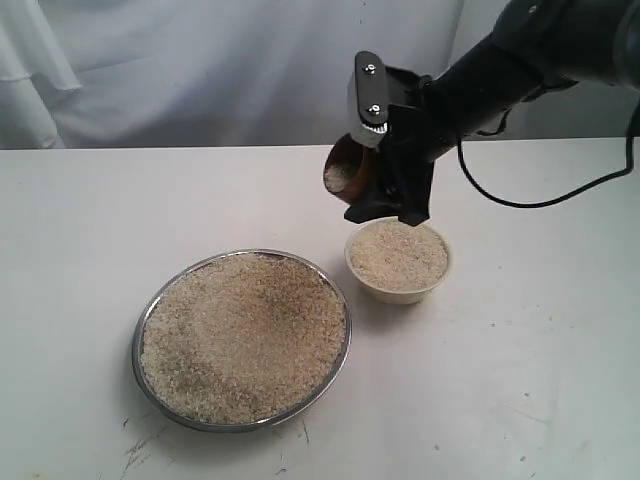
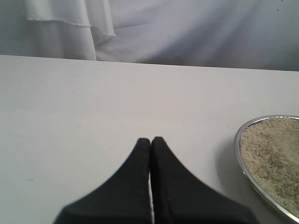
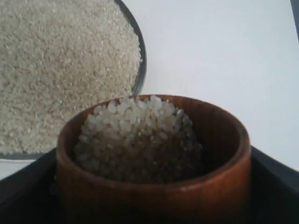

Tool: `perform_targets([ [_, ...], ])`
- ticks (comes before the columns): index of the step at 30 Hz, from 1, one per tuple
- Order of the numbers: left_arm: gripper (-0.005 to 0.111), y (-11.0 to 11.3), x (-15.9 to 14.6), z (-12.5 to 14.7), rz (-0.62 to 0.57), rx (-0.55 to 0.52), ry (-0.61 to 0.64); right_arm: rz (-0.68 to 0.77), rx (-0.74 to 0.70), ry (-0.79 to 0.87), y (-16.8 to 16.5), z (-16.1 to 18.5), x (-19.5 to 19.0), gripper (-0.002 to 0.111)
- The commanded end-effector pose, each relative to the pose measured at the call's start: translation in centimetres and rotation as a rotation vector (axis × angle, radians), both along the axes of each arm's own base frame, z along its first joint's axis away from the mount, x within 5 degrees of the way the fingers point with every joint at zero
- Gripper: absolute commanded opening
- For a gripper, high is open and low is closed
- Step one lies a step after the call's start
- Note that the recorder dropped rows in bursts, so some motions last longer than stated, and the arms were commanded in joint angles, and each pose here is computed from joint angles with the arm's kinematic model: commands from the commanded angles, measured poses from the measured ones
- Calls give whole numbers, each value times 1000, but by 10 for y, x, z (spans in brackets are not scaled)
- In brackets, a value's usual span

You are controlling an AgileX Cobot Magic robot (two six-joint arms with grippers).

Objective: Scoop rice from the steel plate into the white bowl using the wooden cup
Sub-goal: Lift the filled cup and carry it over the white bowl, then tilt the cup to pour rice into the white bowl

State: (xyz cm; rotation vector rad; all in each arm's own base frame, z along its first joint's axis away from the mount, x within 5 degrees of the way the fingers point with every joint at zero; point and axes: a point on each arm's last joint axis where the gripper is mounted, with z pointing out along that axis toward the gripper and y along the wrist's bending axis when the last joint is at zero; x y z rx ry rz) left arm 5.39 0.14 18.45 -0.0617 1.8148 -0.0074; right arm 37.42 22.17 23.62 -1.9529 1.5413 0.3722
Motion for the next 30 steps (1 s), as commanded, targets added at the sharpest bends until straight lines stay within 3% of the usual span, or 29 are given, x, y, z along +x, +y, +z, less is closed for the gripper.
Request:
perform_targets([
  [1, 0, 0, 0, 0, -2, 2, -13, -23, -75, -34, -20, 3, 5, 0],
  [16, 0, 0, 0, 0, -2, 2, -13, -14, -363, -201, -42, -4, 18, 0],
  [30, 0, 0, 0, 0, -2, 2, -13, 74, -537, -324, -20, -5, 9, 0],
])
